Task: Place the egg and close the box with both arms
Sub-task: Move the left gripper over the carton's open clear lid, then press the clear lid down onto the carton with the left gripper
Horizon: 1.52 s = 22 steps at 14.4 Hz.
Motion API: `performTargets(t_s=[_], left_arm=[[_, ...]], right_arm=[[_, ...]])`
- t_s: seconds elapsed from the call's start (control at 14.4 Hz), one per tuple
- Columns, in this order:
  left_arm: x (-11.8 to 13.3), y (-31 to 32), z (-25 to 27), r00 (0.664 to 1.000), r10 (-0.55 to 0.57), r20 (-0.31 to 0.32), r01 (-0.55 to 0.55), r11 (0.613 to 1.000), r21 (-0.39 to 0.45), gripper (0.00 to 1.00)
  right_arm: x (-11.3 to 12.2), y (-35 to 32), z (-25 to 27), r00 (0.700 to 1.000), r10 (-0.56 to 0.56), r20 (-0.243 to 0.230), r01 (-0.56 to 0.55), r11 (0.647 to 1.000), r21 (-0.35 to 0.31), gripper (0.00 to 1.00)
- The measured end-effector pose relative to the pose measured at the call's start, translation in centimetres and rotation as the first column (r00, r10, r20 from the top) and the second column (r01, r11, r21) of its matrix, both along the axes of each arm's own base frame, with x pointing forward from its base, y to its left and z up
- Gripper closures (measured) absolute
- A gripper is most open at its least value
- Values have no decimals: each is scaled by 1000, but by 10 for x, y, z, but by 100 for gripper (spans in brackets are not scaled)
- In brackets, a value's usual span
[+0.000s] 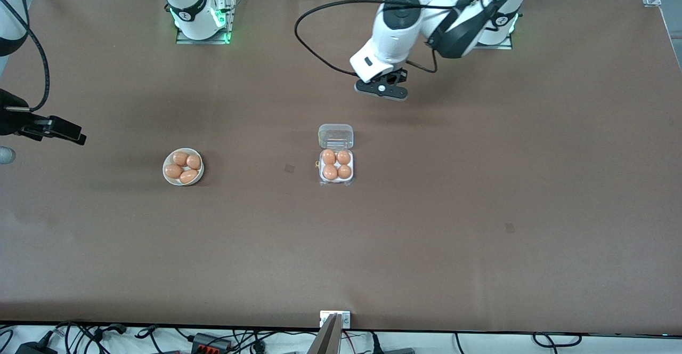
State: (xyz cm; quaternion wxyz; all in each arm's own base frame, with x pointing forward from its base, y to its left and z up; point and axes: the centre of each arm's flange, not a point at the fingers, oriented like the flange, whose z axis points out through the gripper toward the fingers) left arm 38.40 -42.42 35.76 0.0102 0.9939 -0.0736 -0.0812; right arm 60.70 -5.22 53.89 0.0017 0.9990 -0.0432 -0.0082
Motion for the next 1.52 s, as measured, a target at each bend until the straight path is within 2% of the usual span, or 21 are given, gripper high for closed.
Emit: performTargets(t_s=[0.28,0.48,0.62,0.76,1.04,1.25,1.38,1.52], left_arm=[[-27,-44,-46,994,5,111,-8,999,31,99],[-15,-54,-72,978,26,209,-19,999,-38,99],[-11,-60,-88,969,54,242,-31,995,-94,99],[-7,-67,-100,959,48,279,-18,994,-109,99],[15,-82,-113,923,49,382,-4,993,-118,99],[46,-86,-104,886,69,458,-4,990,-140,99],[70,-81,-88,868,105,486,-28,986,-164,99],[81,-77,-82,861,124,494,-43,984,-173,99]], right_arm=[[-20,2,7,1000,3,6,-3,1000,5,0],[-24,3,13,1000,8,14,-8,1000,5,0],[-24,6,13,1000,16,14,-16,1000,5,0],[-24,10,13,1000,23,14,-24,1000,5,0],[-23,12,13,1000,26,14,-26,1000,5,0],[-19,12,2,1000,26,-4,-26,1000,6,0],[-16,12,-5,1000,26,-11,-26,1000,6,0],[-15,12,-7,1000,26,-13,-26,1000,5,0]])
